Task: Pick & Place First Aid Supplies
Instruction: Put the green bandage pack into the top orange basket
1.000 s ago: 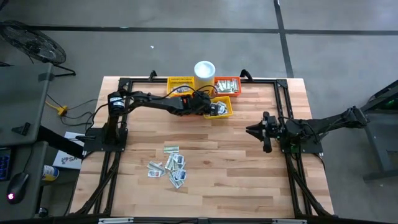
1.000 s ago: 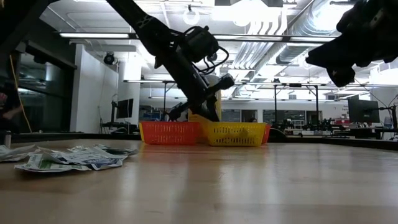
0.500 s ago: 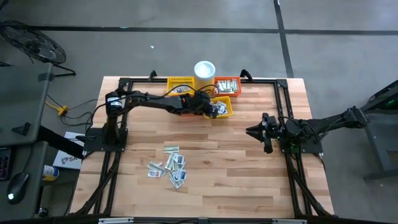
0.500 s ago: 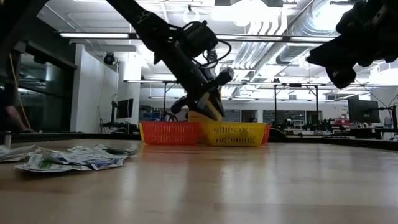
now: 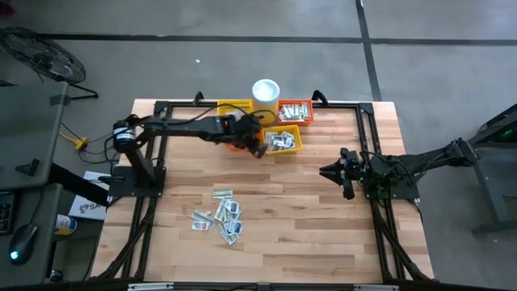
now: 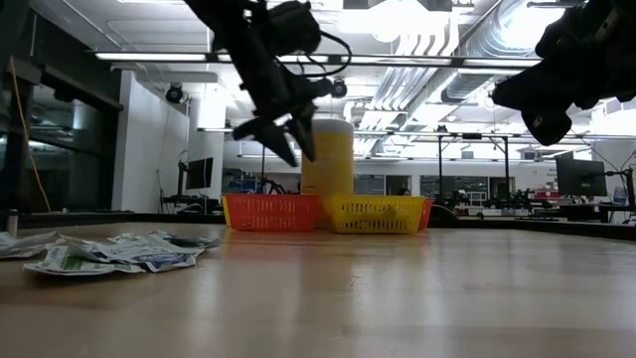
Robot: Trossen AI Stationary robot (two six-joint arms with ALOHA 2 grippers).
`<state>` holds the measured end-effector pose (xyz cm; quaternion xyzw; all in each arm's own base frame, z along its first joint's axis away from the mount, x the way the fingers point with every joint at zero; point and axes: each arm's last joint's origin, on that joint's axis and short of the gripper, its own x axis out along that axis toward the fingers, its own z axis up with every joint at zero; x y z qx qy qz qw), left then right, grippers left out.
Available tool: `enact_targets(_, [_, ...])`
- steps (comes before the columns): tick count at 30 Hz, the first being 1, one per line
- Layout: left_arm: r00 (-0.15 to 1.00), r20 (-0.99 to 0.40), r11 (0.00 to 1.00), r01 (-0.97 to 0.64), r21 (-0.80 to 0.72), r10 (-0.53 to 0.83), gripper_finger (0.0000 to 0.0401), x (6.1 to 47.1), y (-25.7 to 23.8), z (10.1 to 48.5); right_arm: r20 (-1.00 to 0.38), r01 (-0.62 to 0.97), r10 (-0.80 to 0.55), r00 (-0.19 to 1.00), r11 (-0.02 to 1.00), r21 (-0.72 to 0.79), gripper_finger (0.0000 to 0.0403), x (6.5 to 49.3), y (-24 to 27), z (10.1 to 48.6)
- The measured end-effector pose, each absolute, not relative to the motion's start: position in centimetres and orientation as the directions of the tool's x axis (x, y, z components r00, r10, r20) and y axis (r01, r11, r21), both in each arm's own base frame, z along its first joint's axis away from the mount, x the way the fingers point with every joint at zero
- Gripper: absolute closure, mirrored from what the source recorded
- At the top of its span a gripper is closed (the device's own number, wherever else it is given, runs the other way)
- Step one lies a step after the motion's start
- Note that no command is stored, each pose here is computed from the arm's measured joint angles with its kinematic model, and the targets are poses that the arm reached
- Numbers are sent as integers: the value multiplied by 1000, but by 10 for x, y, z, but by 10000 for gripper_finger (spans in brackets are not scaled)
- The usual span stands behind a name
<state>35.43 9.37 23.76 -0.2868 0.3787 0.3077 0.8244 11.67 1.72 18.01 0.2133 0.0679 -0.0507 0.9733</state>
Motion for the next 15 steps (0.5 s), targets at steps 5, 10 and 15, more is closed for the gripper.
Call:
enact_targets(5, [468, -841, 629, -748, -212, 273, 229, 328, 71, 232, -157, 129, -70, 985, 904, 407, 332, 117, 17, 180])
enact_targets(10, [444, -858, 522, -811, -264, 256, 229, 292, 44, 219, -156, 129, -70, 985, 904, 408, 332, 117, 17, 180])
enact_targets(15, [426, -874, 401, -861, -314, 231, 229, 259, 14, 205, -157, 129, -70, 985, 904, 408, 332, 117, 17, 180])
